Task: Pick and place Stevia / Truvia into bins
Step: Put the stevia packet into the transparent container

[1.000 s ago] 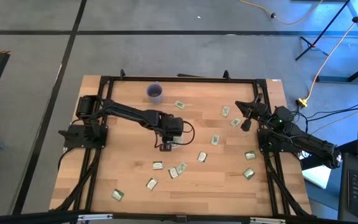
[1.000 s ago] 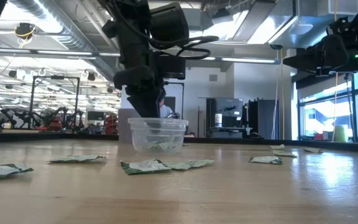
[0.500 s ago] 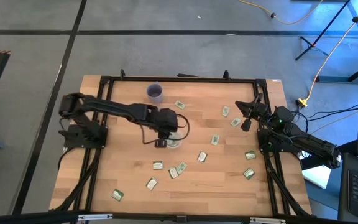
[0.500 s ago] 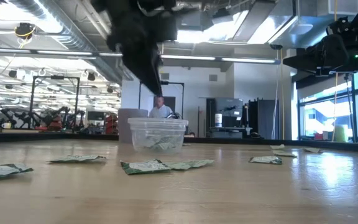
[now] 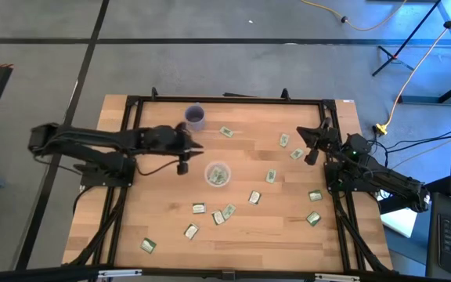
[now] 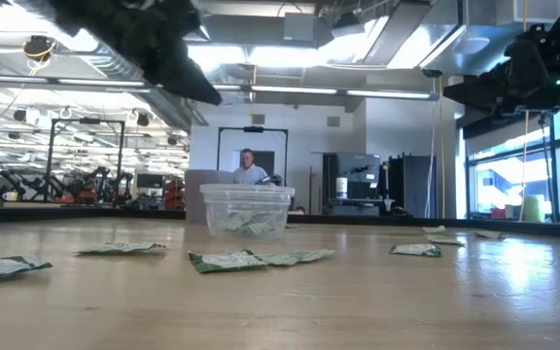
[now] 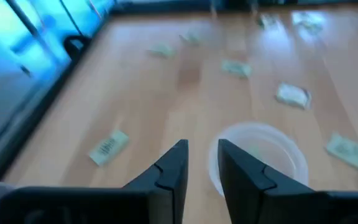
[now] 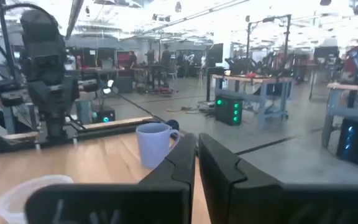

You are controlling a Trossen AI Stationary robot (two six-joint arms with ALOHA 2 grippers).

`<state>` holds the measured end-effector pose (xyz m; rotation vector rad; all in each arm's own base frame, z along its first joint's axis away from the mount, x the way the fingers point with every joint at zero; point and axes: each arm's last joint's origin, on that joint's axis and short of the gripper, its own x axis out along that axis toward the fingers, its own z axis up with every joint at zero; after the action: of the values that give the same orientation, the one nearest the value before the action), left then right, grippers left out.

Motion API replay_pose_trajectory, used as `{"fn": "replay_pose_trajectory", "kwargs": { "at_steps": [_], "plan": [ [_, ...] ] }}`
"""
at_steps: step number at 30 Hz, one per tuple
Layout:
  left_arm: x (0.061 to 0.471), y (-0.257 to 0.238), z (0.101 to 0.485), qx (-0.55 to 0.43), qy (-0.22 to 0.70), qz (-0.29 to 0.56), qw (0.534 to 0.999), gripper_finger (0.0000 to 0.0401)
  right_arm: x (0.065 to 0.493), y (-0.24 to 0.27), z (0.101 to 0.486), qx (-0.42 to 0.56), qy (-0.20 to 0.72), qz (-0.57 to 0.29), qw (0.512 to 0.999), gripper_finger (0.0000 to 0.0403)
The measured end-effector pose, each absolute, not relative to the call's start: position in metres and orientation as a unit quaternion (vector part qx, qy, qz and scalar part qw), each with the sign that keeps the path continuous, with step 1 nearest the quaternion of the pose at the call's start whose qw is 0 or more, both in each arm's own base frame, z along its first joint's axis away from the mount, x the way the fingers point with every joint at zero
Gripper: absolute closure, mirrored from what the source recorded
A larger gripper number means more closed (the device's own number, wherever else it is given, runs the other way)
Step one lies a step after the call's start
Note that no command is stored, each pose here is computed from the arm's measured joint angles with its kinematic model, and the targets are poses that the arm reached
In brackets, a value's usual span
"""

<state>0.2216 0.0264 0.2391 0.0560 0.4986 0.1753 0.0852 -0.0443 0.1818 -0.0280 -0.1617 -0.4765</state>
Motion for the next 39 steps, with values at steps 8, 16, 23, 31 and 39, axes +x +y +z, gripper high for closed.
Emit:
{"fn": "replay_pose_trajectory", "kwargs": {
  "at_steps": [8, 16, 23, 31, 39],
  "plan": [
    [0.189, 0.033, 0.241, 0.0, 0.068, 0.123, 0.99, 0.0319, 0.087, -0.038, 0.199, -0.057, -0.107, -0.172, 0.978, 0.0377],
    [0.176, 0.037, 0.237, 0.037, 0.032, 0.145, 0.988, 0.0319, 0.109, -0.038, 0.221, -0.028, -0.032, -0.135, 0.99, 0.0377],
    [0.174, 0.039, 0.232, 0.032, 0.015, 0.16, 0.987, 0.0319, 0.146, -0.045, 0.208, 0.078, 0.144, -0.175, 0.971, 0.0377],
    [0.174, 0.039, 0.232, 0.054, 0.016, 0.167, 0.984, 0.0319, 0.187, -0.041, 0.202, 0.19, 0.249, -0.146, 0.938, 0.0377],
    [0.174, 0.039, 0.232, 0.054, 0.017, 0.167, 0.984, 0.0321, 0.21, -0.034, 0.211, 0.165, 0.329, -0.113, 0.923, 0.0351]
  ]
}}
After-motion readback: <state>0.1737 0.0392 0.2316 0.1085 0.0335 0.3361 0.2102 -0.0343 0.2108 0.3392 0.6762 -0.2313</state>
